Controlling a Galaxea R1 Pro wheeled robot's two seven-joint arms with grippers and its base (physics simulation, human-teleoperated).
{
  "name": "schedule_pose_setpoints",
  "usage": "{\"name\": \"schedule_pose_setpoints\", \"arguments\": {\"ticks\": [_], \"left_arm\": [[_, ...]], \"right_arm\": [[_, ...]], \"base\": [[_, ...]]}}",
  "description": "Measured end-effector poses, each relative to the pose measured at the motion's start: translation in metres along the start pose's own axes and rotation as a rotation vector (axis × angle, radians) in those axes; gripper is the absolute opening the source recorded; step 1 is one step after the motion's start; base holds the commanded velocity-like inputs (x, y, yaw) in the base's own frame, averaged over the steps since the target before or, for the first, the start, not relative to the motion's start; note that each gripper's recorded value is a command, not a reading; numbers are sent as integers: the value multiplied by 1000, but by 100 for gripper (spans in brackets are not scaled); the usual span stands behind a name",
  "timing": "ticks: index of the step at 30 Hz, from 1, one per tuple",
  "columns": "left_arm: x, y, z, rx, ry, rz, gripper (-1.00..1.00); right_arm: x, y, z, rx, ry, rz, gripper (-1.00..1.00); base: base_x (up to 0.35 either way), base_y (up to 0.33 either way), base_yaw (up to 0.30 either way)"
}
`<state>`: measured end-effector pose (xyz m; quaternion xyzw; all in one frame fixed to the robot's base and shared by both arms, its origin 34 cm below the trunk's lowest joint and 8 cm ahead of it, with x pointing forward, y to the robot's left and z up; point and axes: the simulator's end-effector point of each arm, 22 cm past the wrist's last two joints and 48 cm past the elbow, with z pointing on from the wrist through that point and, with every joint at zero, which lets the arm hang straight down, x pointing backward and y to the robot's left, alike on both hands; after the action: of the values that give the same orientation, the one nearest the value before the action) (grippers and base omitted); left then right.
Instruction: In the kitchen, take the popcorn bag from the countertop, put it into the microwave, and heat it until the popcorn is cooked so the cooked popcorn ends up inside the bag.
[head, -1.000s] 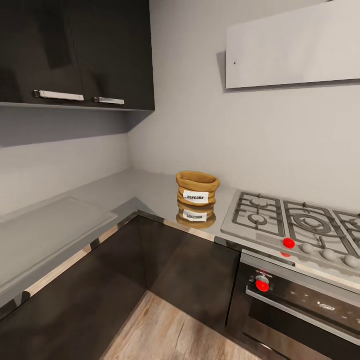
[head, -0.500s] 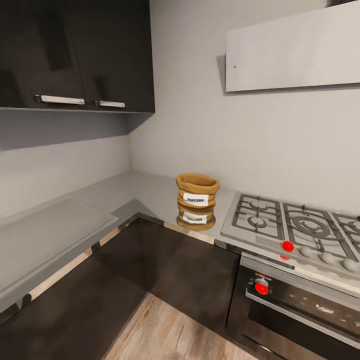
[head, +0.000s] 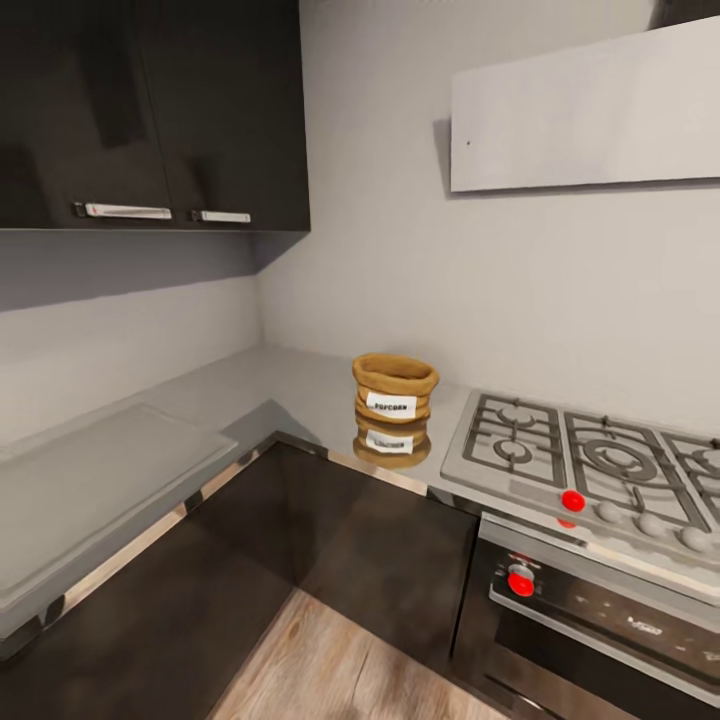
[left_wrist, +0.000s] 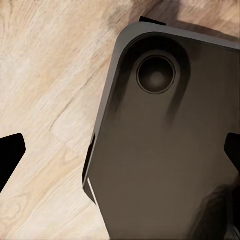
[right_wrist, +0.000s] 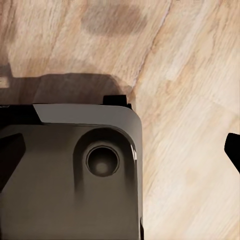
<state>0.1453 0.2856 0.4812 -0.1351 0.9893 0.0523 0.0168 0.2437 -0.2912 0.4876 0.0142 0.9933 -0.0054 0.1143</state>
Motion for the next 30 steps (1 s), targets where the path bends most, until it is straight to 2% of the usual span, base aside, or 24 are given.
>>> {"name": "schedule_pose_setpoints", "arguments": {"ticks": [30], "left_arm": [[1, 6, -43, 3, 2, 0, 100]], "right_arm": [[-7, -1, -43, 1, 1, 0, 100]], "base": [[0, 0, 0]]}}
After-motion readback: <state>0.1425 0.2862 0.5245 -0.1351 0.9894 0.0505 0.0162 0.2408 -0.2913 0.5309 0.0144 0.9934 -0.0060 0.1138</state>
